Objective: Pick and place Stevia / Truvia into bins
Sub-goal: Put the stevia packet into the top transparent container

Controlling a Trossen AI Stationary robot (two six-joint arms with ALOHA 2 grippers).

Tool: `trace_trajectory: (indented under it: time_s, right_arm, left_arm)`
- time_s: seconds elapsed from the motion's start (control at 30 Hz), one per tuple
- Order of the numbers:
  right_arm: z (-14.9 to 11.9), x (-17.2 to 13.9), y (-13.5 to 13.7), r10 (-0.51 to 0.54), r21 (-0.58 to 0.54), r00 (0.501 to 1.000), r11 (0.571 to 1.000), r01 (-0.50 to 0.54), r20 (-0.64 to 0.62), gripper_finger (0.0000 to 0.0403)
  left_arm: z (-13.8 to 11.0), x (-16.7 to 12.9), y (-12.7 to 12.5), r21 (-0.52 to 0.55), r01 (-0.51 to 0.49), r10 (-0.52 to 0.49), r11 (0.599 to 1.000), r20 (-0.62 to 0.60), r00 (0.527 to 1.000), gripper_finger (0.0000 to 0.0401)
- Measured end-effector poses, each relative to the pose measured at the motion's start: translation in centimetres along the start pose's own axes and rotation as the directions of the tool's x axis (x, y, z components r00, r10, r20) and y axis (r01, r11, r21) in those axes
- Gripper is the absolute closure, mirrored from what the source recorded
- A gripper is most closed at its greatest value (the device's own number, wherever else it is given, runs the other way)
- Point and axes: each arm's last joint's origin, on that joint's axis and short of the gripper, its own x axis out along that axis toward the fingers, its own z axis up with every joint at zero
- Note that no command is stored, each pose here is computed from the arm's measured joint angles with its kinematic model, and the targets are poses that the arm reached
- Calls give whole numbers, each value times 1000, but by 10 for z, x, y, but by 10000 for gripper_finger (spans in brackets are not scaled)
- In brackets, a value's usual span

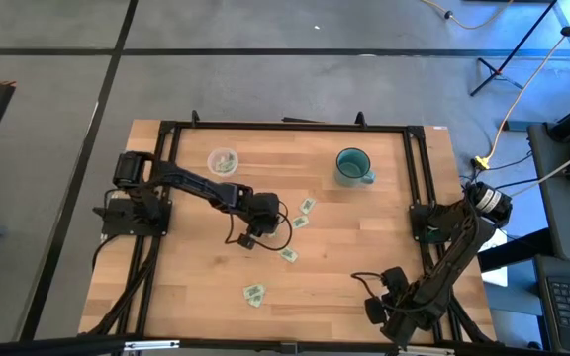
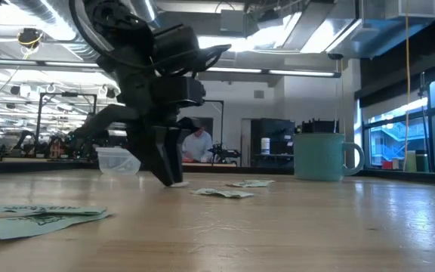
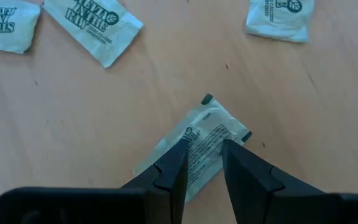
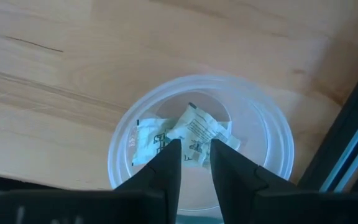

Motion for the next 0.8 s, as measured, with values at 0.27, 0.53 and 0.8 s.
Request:
trace_trajectory:
  time_s: [0.27,0.53,0.8]
  right_arm:
    - [1,0,-1,-8,-20,1000,1000,8,6,313]
    - [1,0,-1,-8,-20,1000,1000,8,6,313]
    - [1,0,-1,-8,-21,1000,1000,8,6,313]
  left_arm:
    - [0,1,0,0,-1,1,1000,-4,1000,366]
    - [-1,1,0,7,-8,8,1000,-8,1000,395]
    - [-3,-41,3,8,-29,29,1000,-14,999,398]
